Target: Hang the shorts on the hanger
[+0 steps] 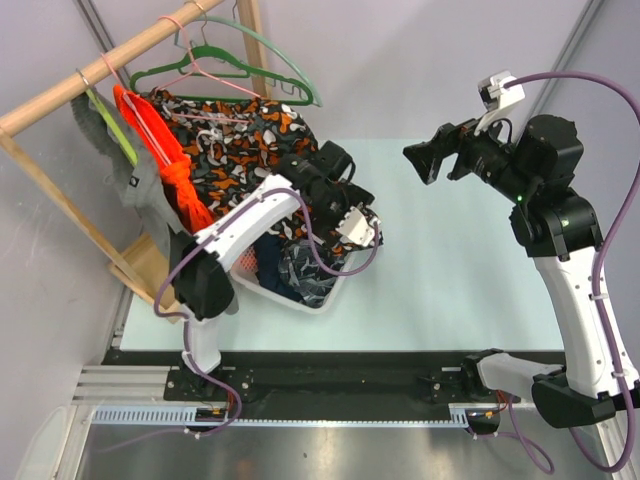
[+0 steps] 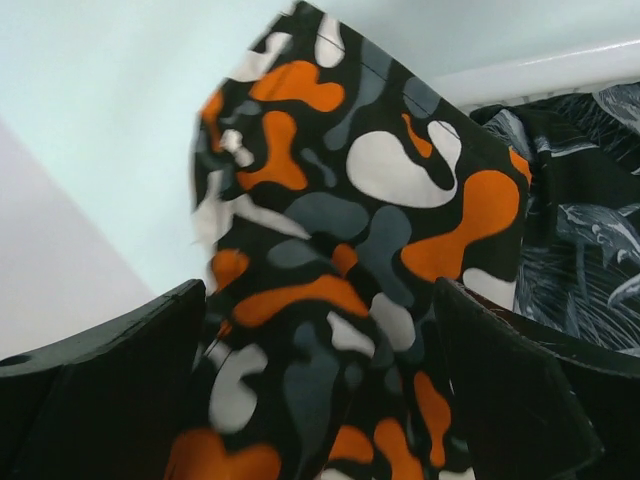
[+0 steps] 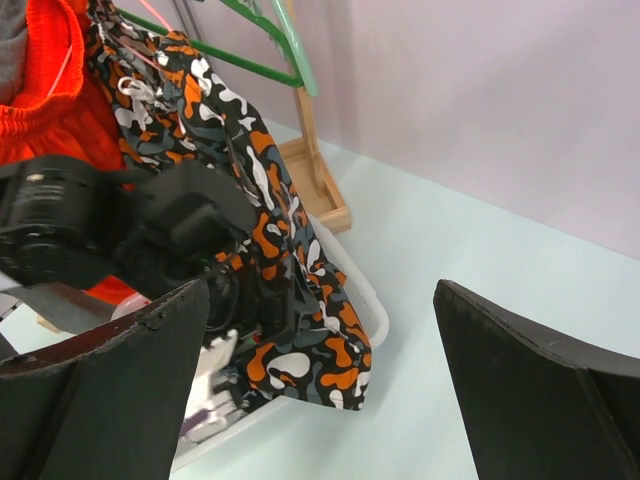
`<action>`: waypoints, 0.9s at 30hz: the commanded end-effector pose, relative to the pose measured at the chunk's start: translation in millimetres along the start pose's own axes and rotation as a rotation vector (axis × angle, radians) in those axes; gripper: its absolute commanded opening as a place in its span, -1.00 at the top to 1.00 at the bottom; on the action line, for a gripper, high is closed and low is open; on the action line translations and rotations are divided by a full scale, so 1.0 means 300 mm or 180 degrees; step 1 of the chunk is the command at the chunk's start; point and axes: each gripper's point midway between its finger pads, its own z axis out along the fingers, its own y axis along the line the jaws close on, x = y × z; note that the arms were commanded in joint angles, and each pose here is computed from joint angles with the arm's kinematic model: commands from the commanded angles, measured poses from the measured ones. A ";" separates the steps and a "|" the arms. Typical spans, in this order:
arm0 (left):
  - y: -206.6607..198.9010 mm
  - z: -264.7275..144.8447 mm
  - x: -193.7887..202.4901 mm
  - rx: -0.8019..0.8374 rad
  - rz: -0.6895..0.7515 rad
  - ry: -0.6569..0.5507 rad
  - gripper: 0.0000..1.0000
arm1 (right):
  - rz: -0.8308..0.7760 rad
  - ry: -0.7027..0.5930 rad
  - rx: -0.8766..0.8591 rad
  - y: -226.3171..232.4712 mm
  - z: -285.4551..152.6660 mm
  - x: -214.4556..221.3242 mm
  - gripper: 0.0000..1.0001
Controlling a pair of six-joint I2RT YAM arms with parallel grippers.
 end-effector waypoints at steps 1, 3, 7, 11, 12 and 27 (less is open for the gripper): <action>-0.067 0.040 0.057 0.0422 -0.0207 0.0237 -0.99 | -0.0020 -0.0053 0.0049 -0.011 -0.020 -0.012 -0.99; -0.088 0.060 0.085 0.0517 -0.0245 0.0303 -1.00 | -0.0018 -0.0049 0.0059 -0.015 -0.019 -0.011 -0.99; -0.115 0.083 0.113 0.0652 -0.0290 0.0387 -1.00 | -0.0024 -0.0041 0.0065 -0.019 -0.022 -0.008 -0.99; -0.173 0.043 0.126 0.0938 -0.0334 0.0421 -0.79 | -0.0036 -0.0024 0.0076 -0.024 -0.023 -0.004 -0.99; -0.169 0.026 0.124 0.0922 -0.0340 0.0419 -0.79 | -0.0035 -0.0019 0.0072 -0.024 -0.023 -0.001 -1.00; -0.221 0.004 0.293 0.1176 -0.0243 0.0975 -0.37 | -0.0032 -0.0061 0.0029 -0.018 -0.021 -0.014 -1.00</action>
